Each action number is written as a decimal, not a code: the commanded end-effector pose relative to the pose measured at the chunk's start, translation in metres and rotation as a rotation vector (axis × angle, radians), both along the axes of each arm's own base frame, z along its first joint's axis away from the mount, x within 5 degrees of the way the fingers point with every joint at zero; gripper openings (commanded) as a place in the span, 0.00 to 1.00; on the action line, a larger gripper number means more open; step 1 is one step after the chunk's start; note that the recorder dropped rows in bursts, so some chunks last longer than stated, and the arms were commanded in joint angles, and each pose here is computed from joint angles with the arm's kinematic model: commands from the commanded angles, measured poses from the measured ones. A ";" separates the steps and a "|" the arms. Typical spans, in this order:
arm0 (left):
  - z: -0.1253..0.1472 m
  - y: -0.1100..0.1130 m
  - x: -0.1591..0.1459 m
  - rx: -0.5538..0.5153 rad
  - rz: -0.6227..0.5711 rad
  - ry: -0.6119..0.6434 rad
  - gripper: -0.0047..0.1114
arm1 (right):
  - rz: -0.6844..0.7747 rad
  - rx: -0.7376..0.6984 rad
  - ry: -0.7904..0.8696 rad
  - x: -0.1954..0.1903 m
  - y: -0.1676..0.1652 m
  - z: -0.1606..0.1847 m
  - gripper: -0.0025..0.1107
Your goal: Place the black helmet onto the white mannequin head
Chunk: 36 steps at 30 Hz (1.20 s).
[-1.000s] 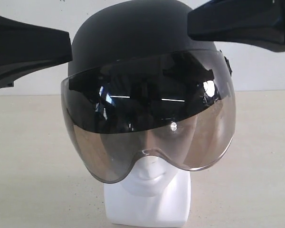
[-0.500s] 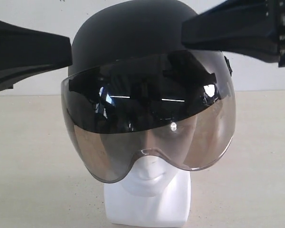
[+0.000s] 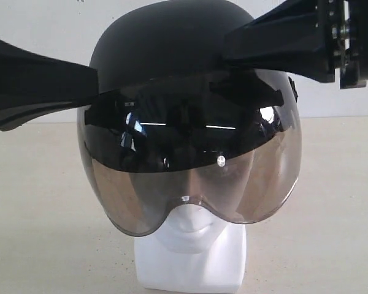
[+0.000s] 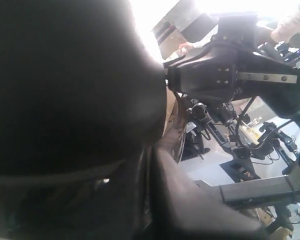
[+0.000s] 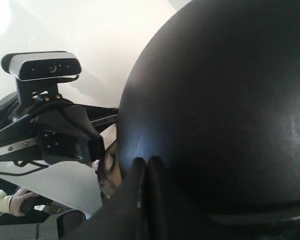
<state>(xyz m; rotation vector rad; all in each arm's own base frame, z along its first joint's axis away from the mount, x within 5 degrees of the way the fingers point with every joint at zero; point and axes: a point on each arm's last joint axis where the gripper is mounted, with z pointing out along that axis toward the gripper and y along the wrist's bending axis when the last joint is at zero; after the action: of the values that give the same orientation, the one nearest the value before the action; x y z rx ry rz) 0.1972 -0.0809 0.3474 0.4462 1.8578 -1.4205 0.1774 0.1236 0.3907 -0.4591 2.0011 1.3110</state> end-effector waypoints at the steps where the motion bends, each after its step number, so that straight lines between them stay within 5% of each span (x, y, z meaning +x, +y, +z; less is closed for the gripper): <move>1: -0.007 0.001 -0.001 0.062 -0.012 0.010 0.08 | 0.073 -0.123 0.013 -0.005 -0.001 -0.011 0.02; 17: -0.039 0.001 0.005 0.098 -0.028 0.130 0.08 | 0.030 -0.212 0.042 0.000 -0.005 -0.021 0.02; 32: -0.041 0.001 0.005 0.111 -0.032 0.136 0.08 | 0.022 -0.229 0.094 -0.001 -0.006 -0.040 0.02; 36: -0.024 0.000 0.005 -0.017 0.008 0.105 0.08 | 0.022 -0.219 0.097 -0.001 -0.005 -0.039 0.02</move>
<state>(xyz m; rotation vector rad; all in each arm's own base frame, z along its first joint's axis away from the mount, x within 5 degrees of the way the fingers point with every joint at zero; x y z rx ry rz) 0.1933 -0.0825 0.3136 0.5071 2.0132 -1.4837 0.1662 0.1211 0.3635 -0.5605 2.2012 1.2574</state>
